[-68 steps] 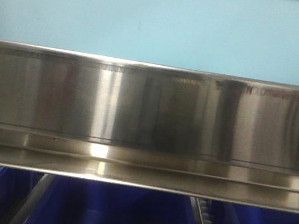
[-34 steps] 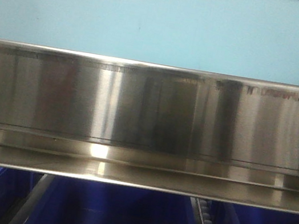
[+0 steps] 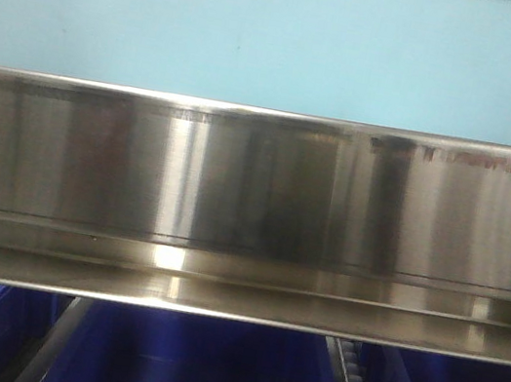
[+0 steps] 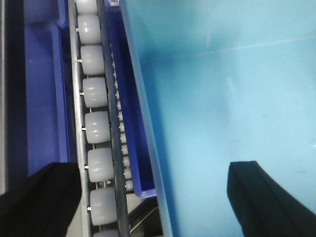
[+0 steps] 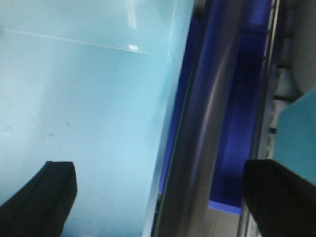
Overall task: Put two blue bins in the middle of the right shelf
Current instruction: 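Close both grippers on the light-blue bin's side walls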
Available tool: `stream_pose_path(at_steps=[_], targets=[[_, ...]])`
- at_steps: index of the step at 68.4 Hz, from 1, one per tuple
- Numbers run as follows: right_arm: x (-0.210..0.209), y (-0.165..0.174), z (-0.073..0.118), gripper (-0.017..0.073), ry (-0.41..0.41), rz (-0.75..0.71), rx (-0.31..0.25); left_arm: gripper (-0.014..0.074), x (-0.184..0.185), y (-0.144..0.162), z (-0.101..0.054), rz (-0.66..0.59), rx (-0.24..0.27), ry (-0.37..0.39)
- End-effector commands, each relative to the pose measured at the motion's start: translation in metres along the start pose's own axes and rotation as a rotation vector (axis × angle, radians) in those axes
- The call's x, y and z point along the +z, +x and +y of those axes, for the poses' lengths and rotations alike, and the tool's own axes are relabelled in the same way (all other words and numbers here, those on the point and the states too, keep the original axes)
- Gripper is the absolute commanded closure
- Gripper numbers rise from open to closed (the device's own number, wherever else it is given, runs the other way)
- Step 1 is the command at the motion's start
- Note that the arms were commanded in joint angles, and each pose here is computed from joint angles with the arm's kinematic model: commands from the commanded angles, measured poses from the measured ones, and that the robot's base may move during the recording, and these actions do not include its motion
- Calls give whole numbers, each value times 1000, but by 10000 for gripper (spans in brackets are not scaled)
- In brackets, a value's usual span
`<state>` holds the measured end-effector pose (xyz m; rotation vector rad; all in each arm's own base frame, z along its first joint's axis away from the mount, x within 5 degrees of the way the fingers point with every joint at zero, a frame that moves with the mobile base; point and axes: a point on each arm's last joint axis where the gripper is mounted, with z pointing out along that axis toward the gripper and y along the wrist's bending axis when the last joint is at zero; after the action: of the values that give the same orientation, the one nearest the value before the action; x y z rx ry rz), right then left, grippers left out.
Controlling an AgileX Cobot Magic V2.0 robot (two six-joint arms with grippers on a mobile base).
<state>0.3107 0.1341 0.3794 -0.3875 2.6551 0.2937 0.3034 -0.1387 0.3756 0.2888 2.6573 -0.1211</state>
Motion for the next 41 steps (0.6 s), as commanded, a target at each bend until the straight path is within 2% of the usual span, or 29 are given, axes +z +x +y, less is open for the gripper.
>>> stream_pose_path(at_steps=[1, 17, 23, 26, 31, 41], targets=[[8, -4, 0, 1, 3, 10, 3, 96, 7, -3, -3, 11, -4, -1], [31, -7, -2, 2, 7, 53, 8, 96, 33, -6, -5, 71, -1, -11], [36, -8, -2, 62, 8, 64, 9, 103, 34, -6, -6, 75, -2, -10], [37, -8, -2, 123, 8, 66, 8, 121, 35, -6, -6, 78, -1, -10], [41, -8, -2, 260, 9, 78, 9, 208, 36, -6, -6, 80, -1, -11], [45, -8, -2, 618, 6, 88, 12, 536, 36, -6, -6, 80, -1, -11]])
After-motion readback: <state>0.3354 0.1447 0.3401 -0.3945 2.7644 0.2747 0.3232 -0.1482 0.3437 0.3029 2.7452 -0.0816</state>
